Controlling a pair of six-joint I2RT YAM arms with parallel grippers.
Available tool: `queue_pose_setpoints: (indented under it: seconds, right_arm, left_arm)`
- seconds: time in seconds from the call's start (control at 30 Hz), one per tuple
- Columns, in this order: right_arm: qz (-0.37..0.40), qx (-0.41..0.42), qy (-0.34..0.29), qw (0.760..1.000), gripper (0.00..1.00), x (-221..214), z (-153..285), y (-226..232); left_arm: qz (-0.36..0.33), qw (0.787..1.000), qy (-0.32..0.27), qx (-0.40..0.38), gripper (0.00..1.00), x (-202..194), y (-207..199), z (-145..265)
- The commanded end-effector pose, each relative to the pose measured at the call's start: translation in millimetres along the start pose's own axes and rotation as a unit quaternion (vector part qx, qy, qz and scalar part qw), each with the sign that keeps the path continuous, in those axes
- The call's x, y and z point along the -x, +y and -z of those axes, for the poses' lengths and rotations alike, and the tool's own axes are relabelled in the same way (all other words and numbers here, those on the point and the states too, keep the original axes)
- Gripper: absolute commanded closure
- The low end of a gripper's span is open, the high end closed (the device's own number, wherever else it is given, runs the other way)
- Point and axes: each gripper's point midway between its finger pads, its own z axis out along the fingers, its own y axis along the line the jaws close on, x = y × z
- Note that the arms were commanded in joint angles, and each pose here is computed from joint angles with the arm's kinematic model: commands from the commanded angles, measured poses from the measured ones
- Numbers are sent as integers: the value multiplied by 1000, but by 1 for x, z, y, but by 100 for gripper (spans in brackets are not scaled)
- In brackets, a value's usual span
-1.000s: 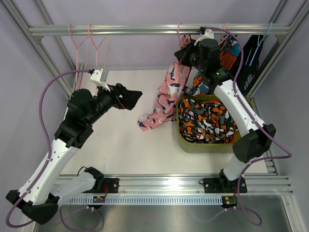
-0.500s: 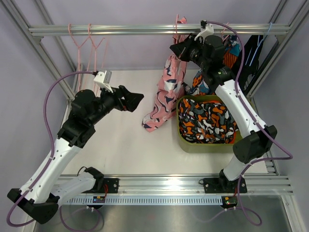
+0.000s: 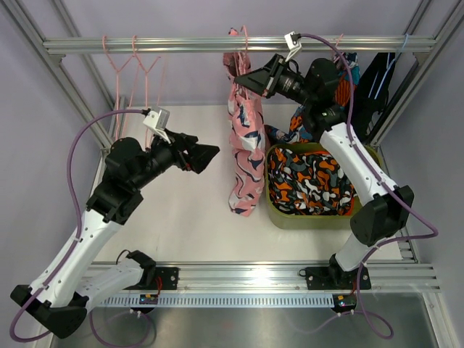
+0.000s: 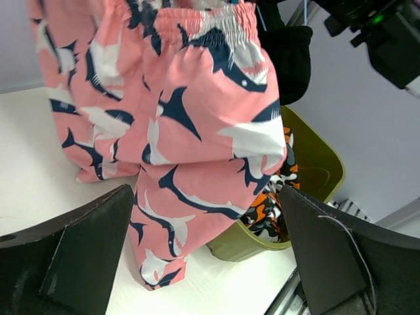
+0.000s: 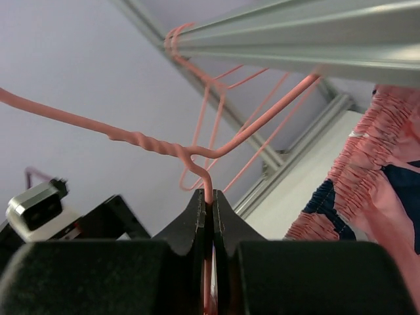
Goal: Remove the shorts from the hanger
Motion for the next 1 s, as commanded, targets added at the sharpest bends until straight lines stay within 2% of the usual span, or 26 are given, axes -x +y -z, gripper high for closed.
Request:
queue_pose_setpoints:
  seconds: [0.0, 0.1, 0.2, 0.3, 0.53, 0.67, 0.77, 0.97]
  right_arm:
    - [72, 179, 9, 981, 100, 2, 16, 86]
    - [67, 224, 54, 971, 100, -21, 26, 94]
    - [63, 236, 96, 965, 100, -44, 32, 88]
    - [66, 249, 139, 956, 100, -66, 42, 83]
    - [72, 252, 187, 947, 100, -110, 75, 82]
    - [88, 252, 195, 944, 100, -124, 89, 88]
    - [89, 253, 199, 943, 100, -127, 94, 90]
    - [98, 261, 208, 938, 100, -136, 104, 97]
  left_arm:
    - [-10, 998, -35, -50, 1, 19, -23, 4]
    - [-5, 999, -48, -16, 1, 26, -14, 8]
    - [6, 996, -65, 66, 1, 34, 12, 17]
    - [0, 991, -77, 108, 1, 37, 26, 25]
    - [-11, 980, -73, 183, 3, 43, 53, 21]
    - [1, 975, -67, 214, 11, 42, 65, 12]
    - [9, 972, -41, 231, 14, 30, 76, 0]
    - [19, 965, -34, 259, 33, 34, 89, -16]
